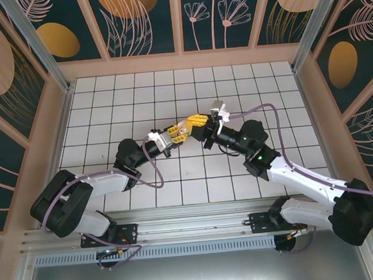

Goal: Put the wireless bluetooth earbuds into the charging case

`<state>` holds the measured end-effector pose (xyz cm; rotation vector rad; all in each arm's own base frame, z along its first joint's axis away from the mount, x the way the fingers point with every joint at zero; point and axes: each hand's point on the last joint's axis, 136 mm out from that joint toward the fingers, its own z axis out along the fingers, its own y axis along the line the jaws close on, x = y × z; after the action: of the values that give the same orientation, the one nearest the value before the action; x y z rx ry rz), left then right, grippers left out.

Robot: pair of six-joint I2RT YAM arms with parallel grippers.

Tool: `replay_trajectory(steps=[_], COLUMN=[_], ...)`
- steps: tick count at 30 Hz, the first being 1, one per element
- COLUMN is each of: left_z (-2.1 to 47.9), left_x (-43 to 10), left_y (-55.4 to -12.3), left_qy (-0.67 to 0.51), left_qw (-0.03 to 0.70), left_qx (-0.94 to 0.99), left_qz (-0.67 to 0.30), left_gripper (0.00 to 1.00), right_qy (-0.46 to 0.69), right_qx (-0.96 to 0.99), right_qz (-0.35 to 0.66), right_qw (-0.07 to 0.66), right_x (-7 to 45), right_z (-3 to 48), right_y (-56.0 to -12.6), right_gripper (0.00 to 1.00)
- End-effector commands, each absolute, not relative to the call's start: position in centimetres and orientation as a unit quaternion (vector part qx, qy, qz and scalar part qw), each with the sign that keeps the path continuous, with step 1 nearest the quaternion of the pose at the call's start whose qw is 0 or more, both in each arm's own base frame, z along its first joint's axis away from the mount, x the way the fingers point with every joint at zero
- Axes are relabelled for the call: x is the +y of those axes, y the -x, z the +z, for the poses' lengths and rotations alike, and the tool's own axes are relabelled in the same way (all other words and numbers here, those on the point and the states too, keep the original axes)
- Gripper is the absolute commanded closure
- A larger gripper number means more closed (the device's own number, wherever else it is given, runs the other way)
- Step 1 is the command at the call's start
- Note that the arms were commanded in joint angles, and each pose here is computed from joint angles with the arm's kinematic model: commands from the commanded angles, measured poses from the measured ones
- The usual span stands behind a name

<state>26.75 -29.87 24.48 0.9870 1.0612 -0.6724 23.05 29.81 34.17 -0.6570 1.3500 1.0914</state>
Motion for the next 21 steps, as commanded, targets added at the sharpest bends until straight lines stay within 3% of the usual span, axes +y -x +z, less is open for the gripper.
replay_trajectory(steps=[1, 21], left_z=[25.1, 26.7], left_x=[-29.8, -29.6], left_y=[-26.1, -25.2], left_qy=[-0.461, -0.445], left_qw=[0.711, 0.717], left_qx=[0.45, 0.436], left_qz=[-0.282, -0.313], left_gripper=[0.8, 0.8], right_qy=[0.294, 0.308], right_qx=[0.563, 0.597], right_qz=[0.464, 0.441], right_qw=[0.618, 0.595], right_x=[29.3, 30.7], right_z=[36.2, 33.1], right_y=[-22.5, -24.1], right_gripper=[0.84, 0.84])
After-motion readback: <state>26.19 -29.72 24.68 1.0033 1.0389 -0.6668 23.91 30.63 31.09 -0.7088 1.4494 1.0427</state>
